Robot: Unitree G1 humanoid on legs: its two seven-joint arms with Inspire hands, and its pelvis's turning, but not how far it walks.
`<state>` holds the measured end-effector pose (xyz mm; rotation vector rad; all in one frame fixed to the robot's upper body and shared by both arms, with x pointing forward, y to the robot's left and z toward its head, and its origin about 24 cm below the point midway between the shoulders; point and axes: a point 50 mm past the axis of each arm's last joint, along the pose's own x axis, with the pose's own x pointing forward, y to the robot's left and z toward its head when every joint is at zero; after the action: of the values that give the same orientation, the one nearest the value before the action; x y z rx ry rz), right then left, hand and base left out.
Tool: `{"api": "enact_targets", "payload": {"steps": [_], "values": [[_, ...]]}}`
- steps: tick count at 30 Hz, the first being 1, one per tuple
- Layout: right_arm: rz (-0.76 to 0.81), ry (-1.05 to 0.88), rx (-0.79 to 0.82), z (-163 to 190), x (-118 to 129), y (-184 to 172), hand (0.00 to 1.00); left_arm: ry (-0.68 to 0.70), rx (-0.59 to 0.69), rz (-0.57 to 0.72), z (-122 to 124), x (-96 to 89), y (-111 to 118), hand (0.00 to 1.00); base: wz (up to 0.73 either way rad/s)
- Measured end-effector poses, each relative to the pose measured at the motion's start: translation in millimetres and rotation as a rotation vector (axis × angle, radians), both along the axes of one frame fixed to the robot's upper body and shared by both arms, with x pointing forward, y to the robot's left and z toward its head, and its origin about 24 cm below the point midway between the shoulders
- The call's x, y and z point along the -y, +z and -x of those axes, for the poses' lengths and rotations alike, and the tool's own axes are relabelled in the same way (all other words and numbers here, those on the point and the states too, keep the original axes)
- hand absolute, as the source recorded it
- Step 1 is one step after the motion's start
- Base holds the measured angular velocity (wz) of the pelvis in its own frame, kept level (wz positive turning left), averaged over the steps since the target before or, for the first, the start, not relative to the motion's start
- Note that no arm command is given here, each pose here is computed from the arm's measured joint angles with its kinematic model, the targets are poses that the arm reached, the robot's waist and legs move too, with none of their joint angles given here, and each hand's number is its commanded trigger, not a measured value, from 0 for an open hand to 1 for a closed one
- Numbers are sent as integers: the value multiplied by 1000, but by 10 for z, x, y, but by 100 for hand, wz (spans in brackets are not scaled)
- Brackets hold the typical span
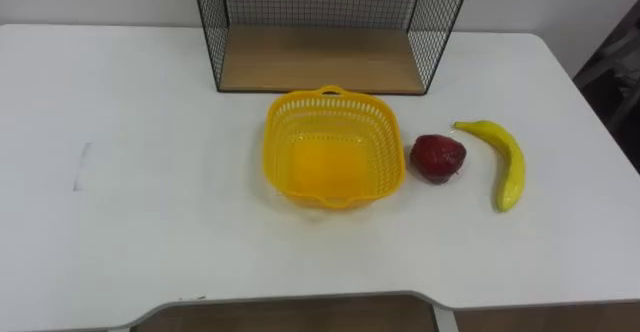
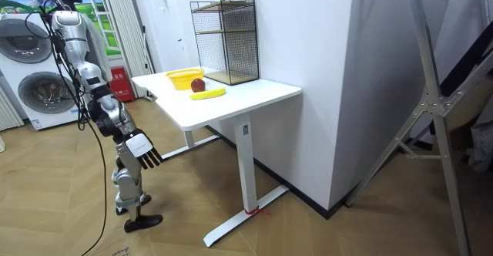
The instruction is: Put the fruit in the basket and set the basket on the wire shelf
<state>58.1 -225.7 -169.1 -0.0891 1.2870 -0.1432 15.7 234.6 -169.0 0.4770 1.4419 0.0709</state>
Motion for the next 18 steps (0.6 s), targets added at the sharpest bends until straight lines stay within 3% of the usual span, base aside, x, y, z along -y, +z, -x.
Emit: {"api": "enact_targets", "payload": {"steps": [18], "values": [[52,-80,-40,82,67,-4,0,160,-10,-95,190,-107,28,0,0]]}}
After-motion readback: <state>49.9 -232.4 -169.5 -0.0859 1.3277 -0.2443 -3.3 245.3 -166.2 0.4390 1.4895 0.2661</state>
